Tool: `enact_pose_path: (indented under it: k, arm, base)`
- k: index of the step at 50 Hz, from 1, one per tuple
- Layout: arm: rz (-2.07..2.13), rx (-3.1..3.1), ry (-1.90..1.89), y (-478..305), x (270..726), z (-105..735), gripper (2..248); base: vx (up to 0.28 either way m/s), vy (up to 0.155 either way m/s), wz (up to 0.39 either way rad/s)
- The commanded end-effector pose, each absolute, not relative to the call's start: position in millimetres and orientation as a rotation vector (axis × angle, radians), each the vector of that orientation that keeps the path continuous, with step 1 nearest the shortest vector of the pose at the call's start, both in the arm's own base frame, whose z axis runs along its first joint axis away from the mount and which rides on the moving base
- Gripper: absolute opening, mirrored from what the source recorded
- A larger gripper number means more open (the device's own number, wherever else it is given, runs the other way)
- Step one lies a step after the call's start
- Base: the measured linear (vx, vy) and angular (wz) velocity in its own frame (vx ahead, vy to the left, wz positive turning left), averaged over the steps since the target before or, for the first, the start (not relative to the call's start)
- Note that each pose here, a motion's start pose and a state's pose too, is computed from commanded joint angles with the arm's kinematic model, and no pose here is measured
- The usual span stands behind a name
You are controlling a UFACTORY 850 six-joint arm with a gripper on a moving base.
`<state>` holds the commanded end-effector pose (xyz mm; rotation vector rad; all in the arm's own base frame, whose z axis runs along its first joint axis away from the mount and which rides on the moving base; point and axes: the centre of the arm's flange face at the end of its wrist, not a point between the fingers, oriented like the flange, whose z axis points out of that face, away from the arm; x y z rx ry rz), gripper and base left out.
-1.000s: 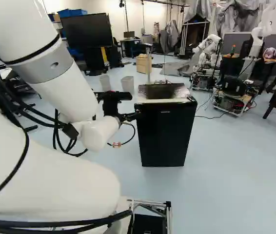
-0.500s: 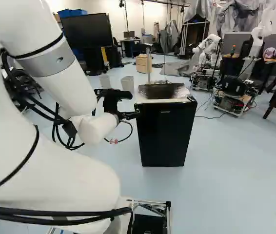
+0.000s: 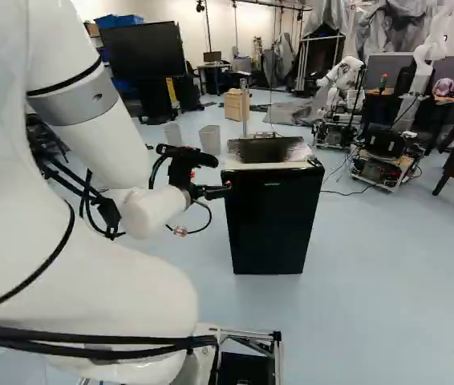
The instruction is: Grab a drink from the fridge
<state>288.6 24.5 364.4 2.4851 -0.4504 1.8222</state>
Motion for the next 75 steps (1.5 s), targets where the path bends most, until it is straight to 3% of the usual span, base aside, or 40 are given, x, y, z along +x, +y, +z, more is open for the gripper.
enact_pose_path:
  k: [75]
  arm:
    - [1.693,2.176,-0.799,83,319,320,247]
  base:
    - [0.0,0.0,0.0]
